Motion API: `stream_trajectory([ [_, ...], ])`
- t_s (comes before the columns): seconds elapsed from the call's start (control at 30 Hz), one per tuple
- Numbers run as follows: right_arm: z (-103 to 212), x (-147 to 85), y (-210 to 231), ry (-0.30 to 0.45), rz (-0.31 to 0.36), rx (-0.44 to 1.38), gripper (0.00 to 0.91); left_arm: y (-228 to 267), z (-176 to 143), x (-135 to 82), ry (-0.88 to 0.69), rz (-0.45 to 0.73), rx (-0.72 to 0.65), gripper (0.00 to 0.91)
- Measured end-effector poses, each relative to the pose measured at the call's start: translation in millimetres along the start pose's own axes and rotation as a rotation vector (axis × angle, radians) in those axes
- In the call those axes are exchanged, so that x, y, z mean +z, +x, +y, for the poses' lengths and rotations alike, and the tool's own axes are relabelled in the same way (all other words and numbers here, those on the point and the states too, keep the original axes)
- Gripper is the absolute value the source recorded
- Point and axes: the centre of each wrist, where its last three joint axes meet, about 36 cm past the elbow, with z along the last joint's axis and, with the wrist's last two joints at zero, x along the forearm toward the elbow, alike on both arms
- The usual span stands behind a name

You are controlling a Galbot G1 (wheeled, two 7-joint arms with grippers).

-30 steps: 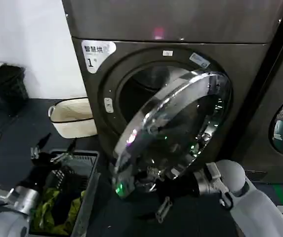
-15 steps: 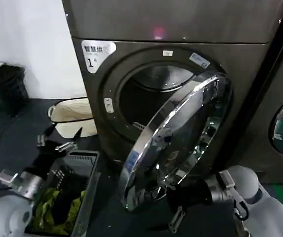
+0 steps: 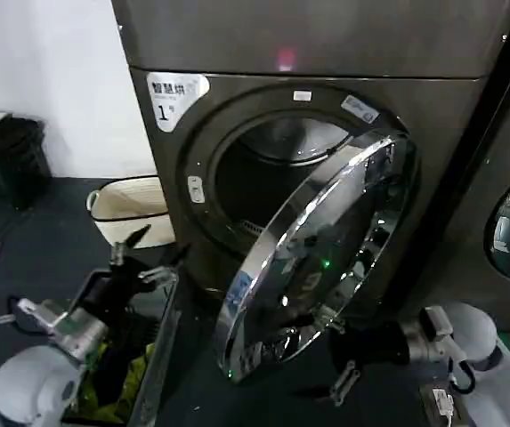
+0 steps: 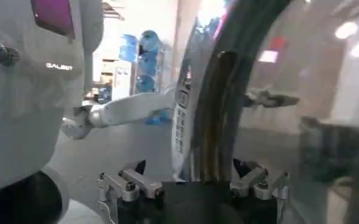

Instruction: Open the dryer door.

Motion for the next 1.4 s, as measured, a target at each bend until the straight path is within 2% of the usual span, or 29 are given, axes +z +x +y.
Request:
stream_trajectory([
  [0.13,5.3,3.9,22.1,0.007,0.025,0.053,0.907,-10.1,-8.1,4.0,0.011,0.008,0.053,0.907],
  [0.4,24.5,-2.4,70.5,0.035,0.004,0.221,0.907,-34.1,-23.3,11.1,0.03,0.021,0.159,0.907],
  [0.87,80.5,-40.3,166.8,0.163,0.014,0.554,0.907,-55.9,-51.3,18.5,0.067,0.04,0.3,0.907],
  [1.0,102.0,-57.8,190.9,0.215,0.018,0.678,0.907,-58.8,-59.3,20.3,0.079,0.046,0.333,0.907],
  [1.3,148.9,-96.2,222.1,0.386,-0.055,1.063,0.907,-61.1,-76.8,22.4,0.05,0.057,0.408,0.907],
  [1.4,163.3,-106.1,224.0,0.44,-0.119,1.226,0.907,-62.5,-83.4,22.4,0.045,0.061,0.436,0.907],
])
